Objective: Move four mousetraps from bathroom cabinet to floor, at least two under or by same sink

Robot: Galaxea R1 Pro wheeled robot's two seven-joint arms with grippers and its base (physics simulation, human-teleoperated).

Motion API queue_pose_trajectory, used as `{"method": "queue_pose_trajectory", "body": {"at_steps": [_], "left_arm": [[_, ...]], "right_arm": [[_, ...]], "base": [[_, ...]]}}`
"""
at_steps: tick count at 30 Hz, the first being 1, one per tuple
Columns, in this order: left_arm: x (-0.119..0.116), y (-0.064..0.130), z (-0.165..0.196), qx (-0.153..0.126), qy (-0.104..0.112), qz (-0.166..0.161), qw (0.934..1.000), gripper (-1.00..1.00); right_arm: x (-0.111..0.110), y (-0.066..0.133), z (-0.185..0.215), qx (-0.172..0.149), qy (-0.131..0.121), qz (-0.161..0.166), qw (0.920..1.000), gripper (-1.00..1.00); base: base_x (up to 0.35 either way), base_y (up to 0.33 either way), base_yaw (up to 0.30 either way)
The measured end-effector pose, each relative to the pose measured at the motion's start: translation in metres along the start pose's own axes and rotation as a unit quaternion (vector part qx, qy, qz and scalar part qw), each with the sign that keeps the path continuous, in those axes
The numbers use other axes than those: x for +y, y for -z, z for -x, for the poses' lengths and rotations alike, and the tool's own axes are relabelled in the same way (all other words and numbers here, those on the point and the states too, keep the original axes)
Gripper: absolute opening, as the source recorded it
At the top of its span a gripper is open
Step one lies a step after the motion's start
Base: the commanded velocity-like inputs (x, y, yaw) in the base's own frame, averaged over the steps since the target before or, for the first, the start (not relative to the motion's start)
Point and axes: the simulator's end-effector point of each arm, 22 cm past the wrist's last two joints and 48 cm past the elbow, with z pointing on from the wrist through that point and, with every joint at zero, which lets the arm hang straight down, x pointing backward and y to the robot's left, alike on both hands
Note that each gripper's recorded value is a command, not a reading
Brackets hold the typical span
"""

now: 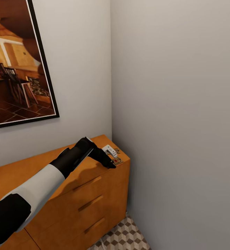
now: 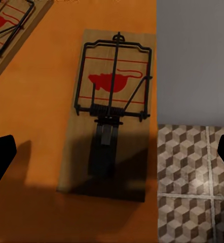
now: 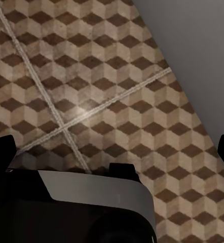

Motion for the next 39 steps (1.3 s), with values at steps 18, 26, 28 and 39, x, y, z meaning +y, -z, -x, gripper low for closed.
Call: {"method": "queue_pose_trajectory", "body": {"at_steps": [18,26,28,39], "left_arm": [[-0.006,-0.003,0.004,0.012,-0.007,0.008,0.9999,1.0],[-0.003,-0.003,0.001,0.02,-0.011,0.019,0.9996,1.0],[-0.001,-0.003,0.0,0.021,-0.012,0.021,0.9995,1.0],[0.007,-0.001,-0.005,0.032,-0.02,0.039,0.9985,1.0]], "right_arm": [[0.0,0.0,0.0,0.0,0.0,0.0,1.0,1.0],[0.0,0.0,0.0,0.0,0.0,0.0,1.0,1.0],[0.0,0.0,0.0,0.0,0.0,0.0,1.0,1.0],[0.0,0.0,0.0,0.0,-0.001,0.0,1.0,1.0]], "base": [[0.0,0.0,0.0],[0.0,0.0,0.0],[0.0,0.0,0.0],[0.0,0.0,0.0]]}}
